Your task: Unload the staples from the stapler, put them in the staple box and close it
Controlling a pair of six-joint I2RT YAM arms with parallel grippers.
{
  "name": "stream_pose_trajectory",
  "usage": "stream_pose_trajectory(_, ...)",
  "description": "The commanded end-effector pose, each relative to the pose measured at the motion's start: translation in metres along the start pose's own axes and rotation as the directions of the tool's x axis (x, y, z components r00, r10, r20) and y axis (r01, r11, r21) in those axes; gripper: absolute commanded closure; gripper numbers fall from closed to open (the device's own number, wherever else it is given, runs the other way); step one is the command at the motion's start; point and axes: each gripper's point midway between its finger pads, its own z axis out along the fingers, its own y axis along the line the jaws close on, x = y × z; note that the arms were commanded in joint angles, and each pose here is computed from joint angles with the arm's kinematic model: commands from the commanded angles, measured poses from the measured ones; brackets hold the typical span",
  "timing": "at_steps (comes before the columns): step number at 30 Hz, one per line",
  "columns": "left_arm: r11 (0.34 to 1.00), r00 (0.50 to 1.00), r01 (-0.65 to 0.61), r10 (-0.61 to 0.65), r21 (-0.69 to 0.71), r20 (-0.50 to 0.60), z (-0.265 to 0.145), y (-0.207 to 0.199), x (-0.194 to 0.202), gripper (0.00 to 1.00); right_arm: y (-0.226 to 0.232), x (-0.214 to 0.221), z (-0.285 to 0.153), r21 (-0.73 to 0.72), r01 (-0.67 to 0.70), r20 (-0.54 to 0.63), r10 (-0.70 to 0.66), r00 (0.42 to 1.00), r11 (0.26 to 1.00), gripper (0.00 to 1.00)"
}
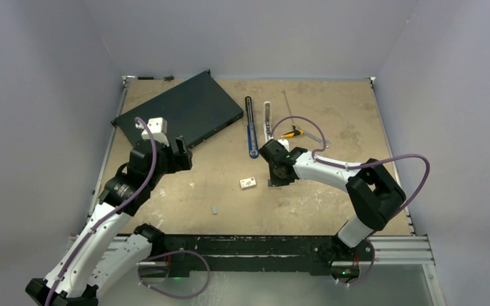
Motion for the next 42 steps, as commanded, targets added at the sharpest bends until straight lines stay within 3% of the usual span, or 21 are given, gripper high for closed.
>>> stream_pose_trajectory(1,1.0,1.0,-0.009,0.009,0.011,0.02,0.002,-0.001,-0.004,0.14,0.002,-0.01,-0.012,-0.011,-0.007,0.026,0.008,1.0,1.0,0.92)
stream_pose_trajectory(6,1.0,1.0,-0.008,0.008,0.009,0.021,0.002,-0.001,-0.005,0.14,0.001,-0.029,-0.031,-0.023,-0.022,0.108,0.025,0.994,0.999,0.91)
stream_pose_trajectory(12,1.0,1.0,-0.007,0.007,0.01,0.021,0.002,-0.001,-0.004,0.14,0.024,-0.041,-0.052,-0.155,0.002,0.176,0.026,0.984,0.988,0.86)
stream_pose_trajectory(18,1.0,0.999,0.004,-0.004,-0.006,0.036,-0.001,0.003,-0.007,0.14,0.084,-0.025,-0.065,-0.22,0.138,0.214,-0.091,0.973,0.966,0.78)
stream_pose_trajectory(22,1.0,0.999,0.012,-0.011,-0.017,0.052,-0.003,0.006,-0.01,0.14,0.136,-0.001,-0.064,-0.268,0.217,0.198,-0.167,0.966,0.939,0.74)
stream_pose_trajectory(31,0.999,0.997,0.029,-0.025,-0.046,0.078,-0.008,0.012,-0.015,0.14,0.225,0.049,-0.056,-0.394,0.202,0.12,-0.168,0.979,0.896,0.54)
stream_pose_trajectory(35,0.994,0.988,0.068,-0.056,-0.082,0.143,-0.021,0.023,-0.025,0.13,0.239,0.066,-0.043,-0.338,0.22,0.092,-0.201,0.975,0.915,0.5)
stream_pose_trajectory(42,0.995,0.99,0.061,-0.051,-0.077,0.129,-0.018,0.021,-0.023,0.14,0.236,0.065,-0.039,-0.295,0.193,0.088,-0.175,0.981,0.936,0.5)
